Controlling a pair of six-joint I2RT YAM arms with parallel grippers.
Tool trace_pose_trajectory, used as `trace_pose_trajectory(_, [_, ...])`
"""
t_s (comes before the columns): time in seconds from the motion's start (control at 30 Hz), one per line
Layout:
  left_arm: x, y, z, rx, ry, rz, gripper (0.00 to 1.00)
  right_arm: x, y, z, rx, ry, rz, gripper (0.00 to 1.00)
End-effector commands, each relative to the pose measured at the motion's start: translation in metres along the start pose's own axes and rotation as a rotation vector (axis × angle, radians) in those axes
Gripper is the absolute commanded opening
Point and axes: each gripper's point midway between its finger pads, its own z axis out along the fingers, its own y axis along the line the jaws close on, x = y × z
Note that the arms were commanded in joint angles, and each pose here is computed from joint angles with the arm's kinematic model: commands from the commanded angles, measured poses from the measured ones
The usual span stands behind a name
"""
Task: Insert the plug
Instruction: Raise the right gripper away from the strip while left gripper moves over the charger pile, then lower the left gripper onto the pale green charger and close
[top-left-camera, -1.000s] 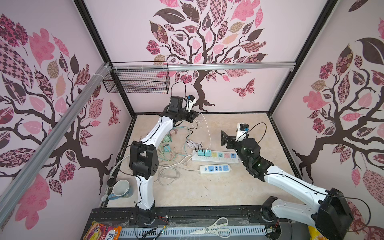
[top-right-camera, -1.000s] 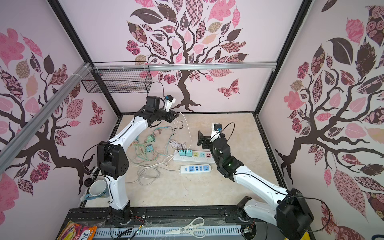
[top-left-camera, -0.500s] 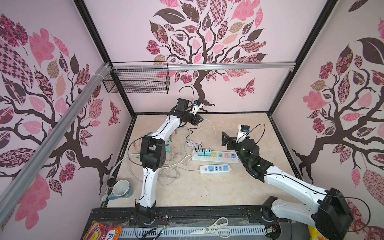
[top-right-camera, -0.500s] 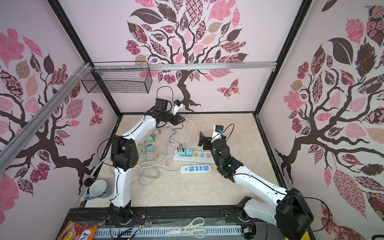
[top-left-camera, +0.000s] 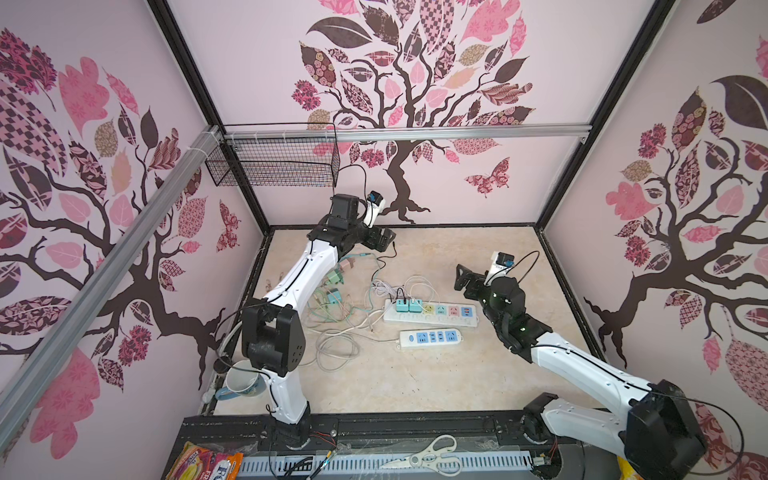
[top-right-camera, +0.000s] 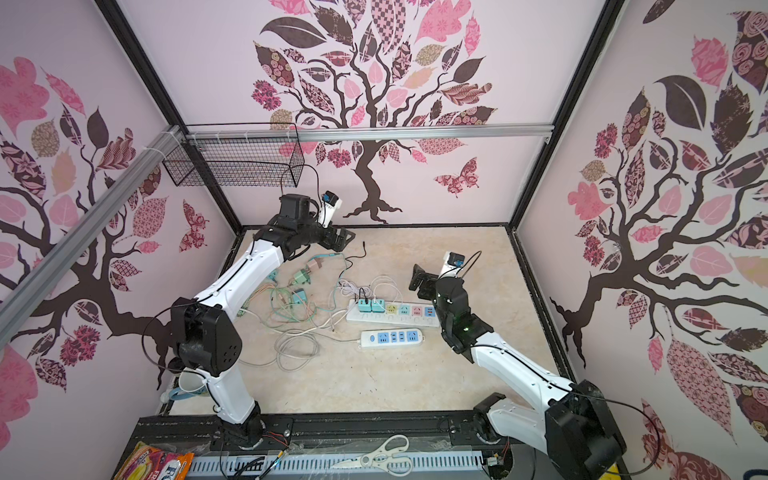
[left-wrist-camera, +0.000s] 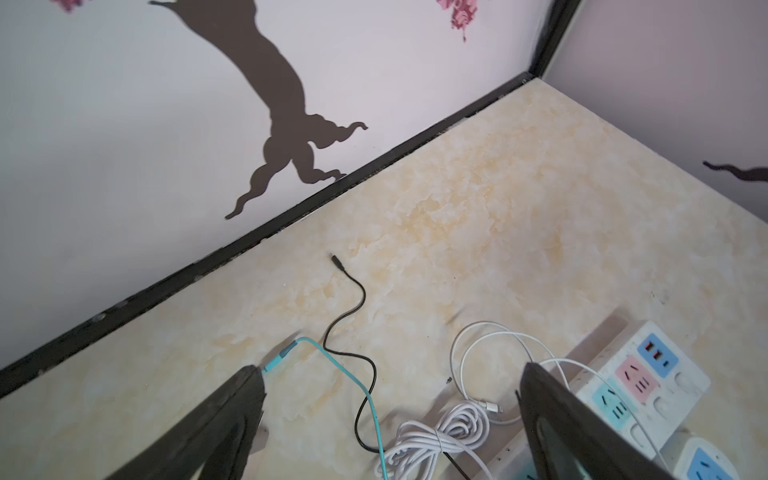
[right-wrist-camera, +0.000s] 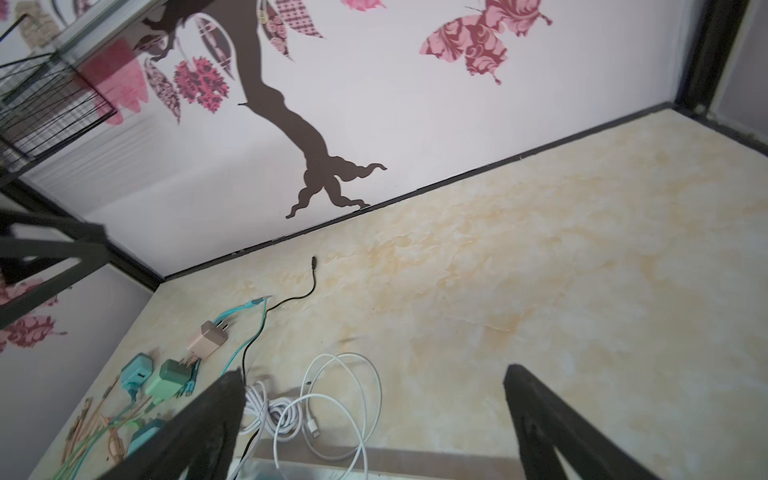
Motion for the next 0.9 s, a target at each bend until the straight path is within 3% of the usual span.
trace_pose_trajectory(0.0, [0.008,0.032,-0.009,-0.189,-0.067,-0.178,0.98,0.023,-0.012,0.009,-0.028,0.123,0.196,1.00])
trace_pose_trajectory(0.2, [0.037,0.045,-0.031,-0.308,-0.086,-0.351,0.98,0.042,-0.024,0.011,0.004,0.159,0.232,1.00])
trace_pose_trajectory(0.43, [0.076,0.045,-0.042,-0.339,-0.040,-0.437,0.98,0.069,-0.046,0.010,0.084,0.208,0.274,1.00])
trace_pose_trajectory(0.67, [0.117,0.046,-0.058,-0.352,0.082,-0.632,0.98,0.102,-0.071,0.002,0.170,0.285,0.304,1.00])
trace_pose_trajectory(0.87, [0.167,0.073,-0.072,-0.450,0.226,-0.711,0.98,0.116,-0.081,-0.004,0.213,0.323,0.296,1.00])
